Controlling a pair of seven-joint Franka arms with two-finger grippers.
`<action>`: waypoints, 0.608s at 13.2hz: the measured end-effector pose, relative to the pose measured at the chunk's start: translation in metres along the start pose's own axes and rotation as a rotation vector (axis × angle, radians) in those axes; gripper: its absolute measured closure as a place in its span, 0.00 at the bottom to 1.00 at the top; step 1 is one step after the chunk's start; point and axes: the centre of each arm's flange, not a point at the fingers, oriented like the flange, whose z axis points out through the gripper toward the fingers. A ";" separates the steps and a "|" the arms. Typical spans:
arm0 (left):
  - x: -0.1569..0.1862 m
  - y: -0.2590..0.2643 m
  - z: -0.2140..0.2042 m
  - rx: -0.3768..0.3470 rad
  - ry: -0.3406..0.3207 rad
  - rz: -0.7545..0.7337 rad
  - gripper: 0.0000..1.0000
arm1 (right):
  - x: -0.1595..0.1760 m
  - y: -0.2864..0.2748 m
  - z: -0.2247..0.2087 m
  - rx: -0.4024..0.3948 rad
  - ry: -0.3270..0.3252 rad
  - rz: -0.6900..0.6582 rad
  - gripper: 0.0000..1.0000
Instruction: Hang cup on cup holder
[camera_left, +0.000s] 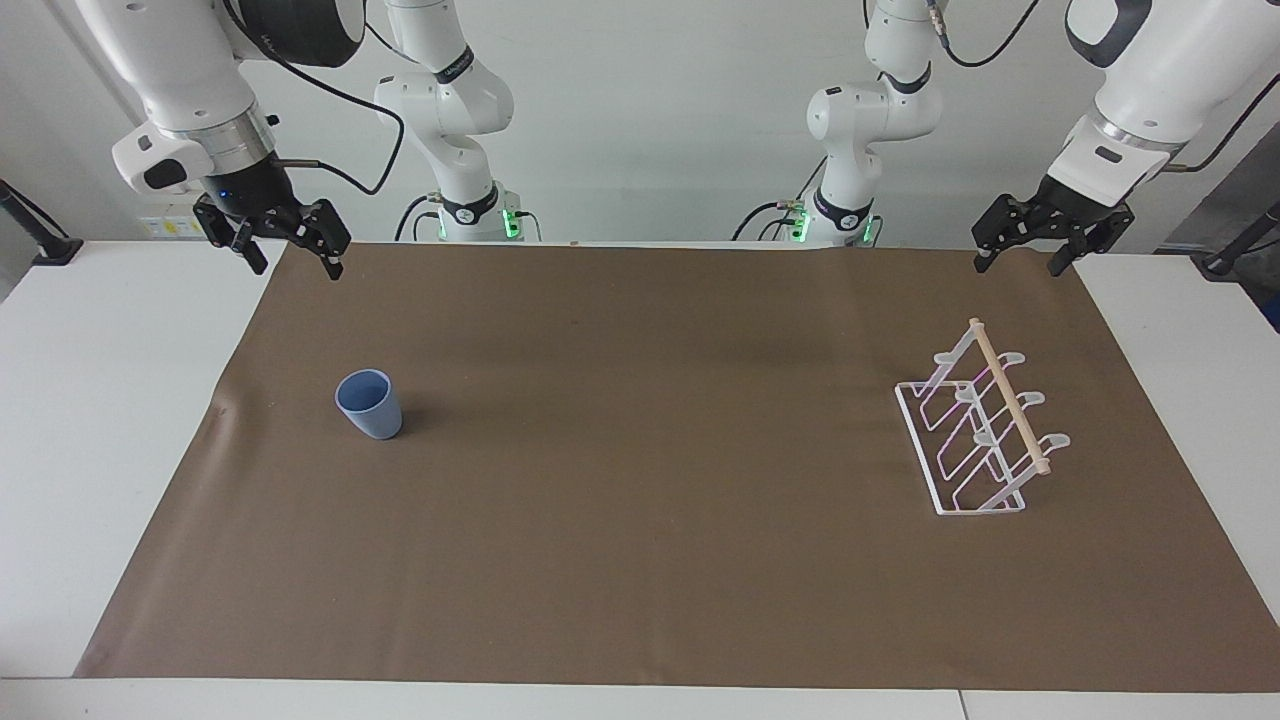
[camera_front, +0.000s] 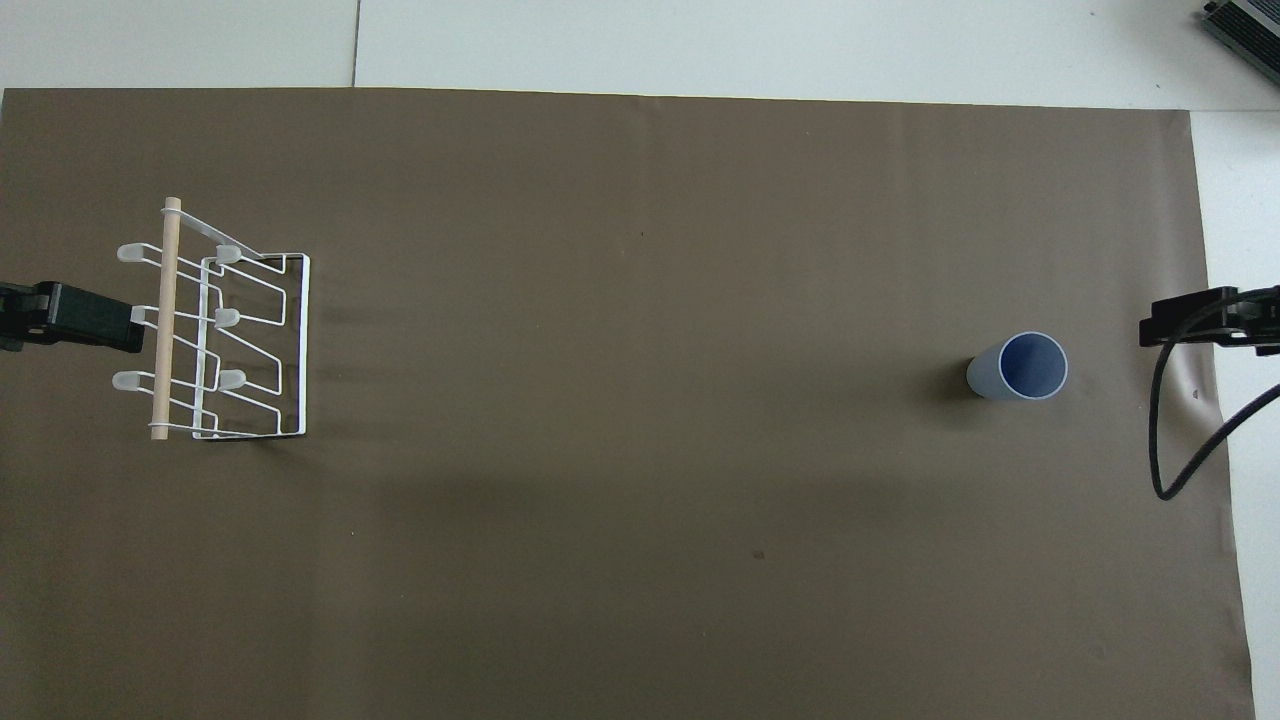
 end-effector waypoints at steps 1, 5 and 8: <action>0.000 0.000 0.000 0.000 0.001 0.000 0.00 | 0.000 0.000 0.000 0.000 0.000 0.000 0.00; -0.001 0.000 0.000 0.000 -0.008 0.000 0.00 | 0.000 0.000 0.000 0.000 -0.001 0.000 0.00; -0.002 0.000 -0.001 0.000 -0.008 0.000 0.00 | 0.000 0.000 0.000 0.000 -0.001 0.000 0.00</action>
